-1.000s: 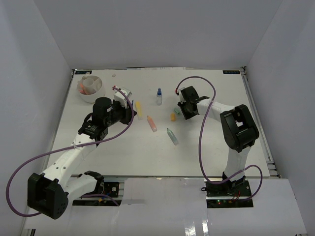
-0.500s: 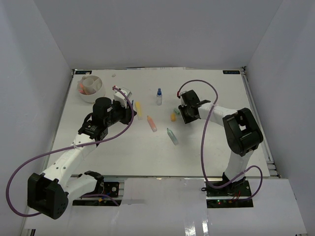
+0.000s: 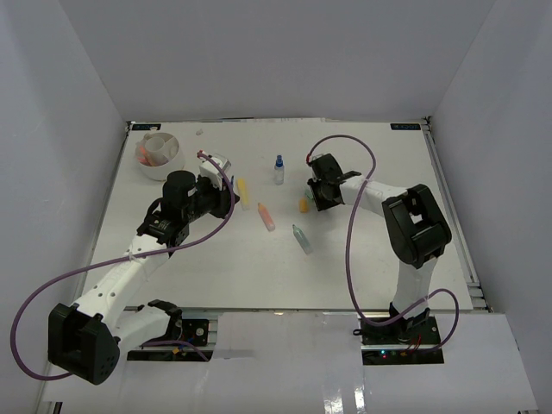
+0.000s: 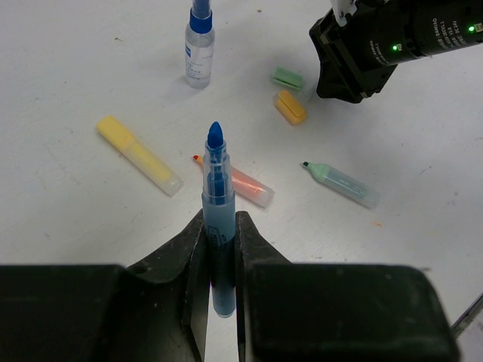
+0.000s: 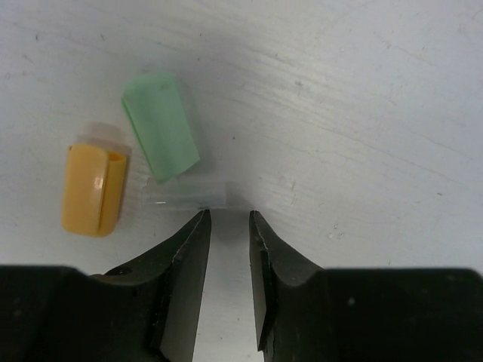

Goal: Sort the stationery into containers
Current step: Close the pen cap on the pen.

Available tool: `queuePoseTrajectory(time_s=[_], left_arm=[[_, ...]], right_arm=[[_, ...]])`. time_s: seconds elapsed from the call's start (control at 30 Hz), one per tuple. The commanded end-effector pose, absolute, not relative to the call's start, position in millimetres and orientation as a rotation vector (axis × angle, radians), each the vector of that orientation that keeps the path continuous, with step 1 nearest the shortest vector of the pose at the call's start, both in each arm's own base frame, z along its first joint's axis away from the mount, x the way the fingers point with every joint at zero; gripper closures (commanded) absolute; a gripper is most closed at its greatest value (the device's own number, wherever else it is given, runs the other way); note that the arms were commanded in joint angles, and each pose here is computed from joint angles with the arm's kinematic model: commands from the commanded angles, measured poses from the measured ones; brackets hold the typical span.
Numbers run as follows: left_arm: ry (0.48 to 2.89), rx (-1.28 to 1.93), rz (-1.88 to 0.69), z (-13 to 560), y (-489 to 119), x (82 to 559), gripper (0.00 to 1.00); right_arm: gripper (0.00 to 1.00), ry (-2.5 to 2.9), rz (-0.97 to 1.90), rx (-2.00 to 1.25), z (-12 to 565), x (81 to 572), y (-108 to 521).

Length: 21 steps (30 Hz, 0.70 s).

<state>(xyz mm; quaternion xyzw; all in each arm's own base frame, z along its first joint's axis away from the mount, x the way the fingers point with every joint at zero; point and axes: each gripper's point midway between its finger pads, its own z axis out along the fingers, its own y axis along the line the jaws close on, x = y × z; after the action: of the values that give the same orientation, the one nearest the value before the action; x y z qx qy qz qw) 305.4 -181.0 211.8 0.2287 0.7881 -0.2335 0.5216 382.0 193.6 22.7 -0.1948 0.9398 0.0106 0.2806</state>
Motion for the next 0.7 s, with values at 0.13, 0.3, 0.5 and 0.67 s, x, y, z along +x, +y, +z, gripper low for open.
queuePoseTrajectory(time_s=[0.13,0.3,0.5,0.67], left_arm=[[1.878,0.539,-0.547,216.4,-177.8,306.2,1.00],[1.876,0.538,-0.548,217.6,-177.8,306.2,1.00],[1.872,0.539,-0.554,218.7,-178.4,305.4,1.00],[1.868,0.538,-0.552,220.2,-178.0,305.1,1.00]], right_arm=[[0.67,2.483,-0.041,-0.461,19.8,410.9,187.5],[0.67,2.444,0.003,-0.495,28.9,422.7,197.7],[0.67,2.399,0.096,-0.546,38.1,425.5,213.1],[0.68,2.369,0.107,-0.517,51.7,428.7,214.3]])
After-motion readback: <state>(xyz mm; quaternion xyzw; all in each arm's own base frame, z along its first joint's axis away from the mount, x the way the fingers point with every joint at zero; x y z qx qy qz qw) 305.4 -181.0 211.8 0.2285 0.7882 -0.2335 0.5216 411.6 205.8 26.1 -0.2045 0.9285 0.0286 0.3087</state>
